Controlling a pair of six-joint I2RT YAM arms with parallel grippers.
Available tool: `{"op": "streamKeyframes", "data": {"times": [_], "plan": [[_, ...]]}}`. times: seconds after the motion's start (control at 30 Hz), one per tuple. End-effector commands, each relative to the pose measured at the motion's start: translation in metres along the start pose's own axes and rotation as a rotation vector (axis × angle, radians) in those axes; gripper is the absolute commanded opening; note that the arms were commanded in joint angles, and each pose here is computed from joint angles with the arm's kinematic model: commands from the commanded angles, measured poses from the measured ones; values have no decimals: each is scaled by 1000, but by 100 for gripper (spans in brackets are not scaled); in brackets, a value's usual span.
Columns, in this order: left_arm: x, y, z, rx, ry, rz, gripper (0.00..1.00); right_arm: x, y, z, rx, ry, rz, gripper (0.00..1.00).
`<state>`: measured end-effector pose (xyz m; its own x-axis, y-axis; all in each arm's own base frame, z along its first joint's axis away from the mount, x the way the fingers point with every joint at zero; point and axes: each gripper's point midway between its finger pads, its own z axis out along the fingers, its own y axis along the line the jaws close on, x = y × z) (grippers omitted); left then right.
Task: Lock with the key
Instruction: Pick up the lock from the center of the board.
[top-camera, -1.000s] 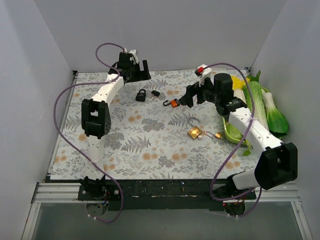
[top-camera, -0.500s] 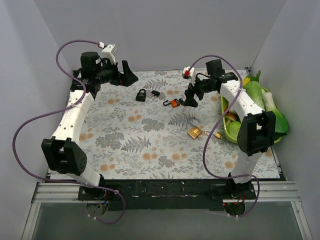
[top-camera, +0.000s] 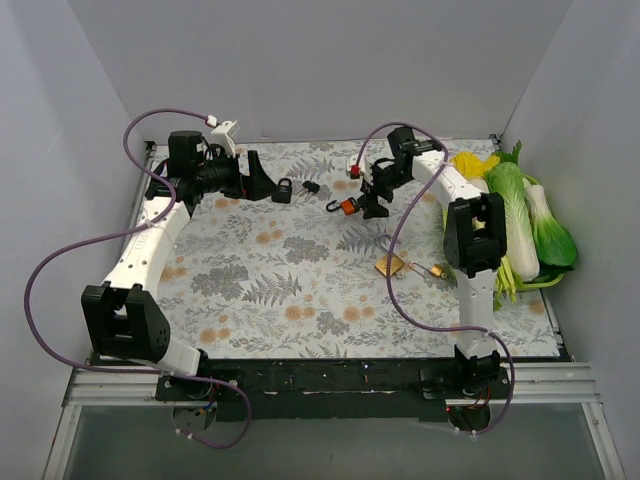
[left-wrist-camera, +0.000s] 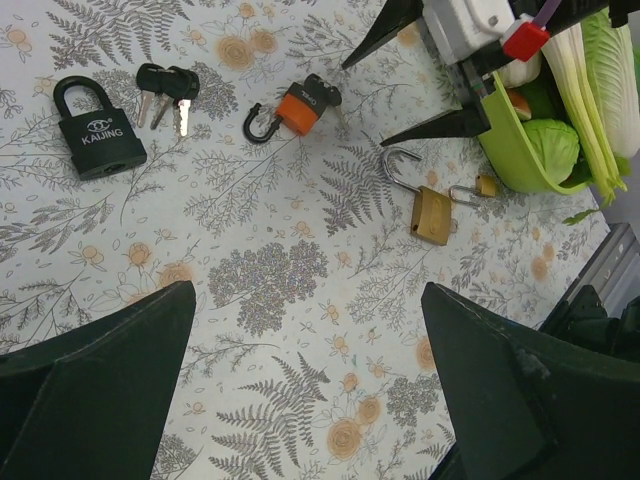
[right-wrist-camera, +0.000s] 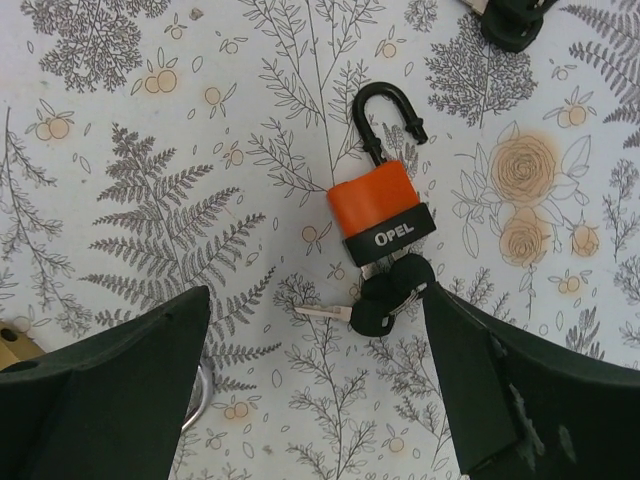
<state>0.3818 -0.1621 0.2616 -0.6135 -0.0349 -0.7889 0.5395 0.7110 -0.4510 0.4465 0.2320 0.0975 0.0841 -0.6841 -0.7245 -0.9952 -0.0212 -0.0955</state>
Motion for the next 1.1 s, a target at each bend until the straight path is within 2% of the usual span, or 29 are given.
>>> {"op": "streamKeyframes", "data": {"times": [0.0,0.47,0.8,0.9,1.07], "plan": [[-11,-14,-16,13,-50,42,98,-8,-13,14,21,12,-166,94],[-6,-13,-2,67,-25,-16,98,3,-28,44,9,-10,-166,95],[-6,-12,0,70,-25,-27,98,7,-47,62,46,-41,-55,96],[-7,-11,0,67,-25,-23,98,14,-43,65,24,-27,-27,95],[-6,-10,2,72,-17,-24,98,27,-18,68,-60,4,-14,87]]}}
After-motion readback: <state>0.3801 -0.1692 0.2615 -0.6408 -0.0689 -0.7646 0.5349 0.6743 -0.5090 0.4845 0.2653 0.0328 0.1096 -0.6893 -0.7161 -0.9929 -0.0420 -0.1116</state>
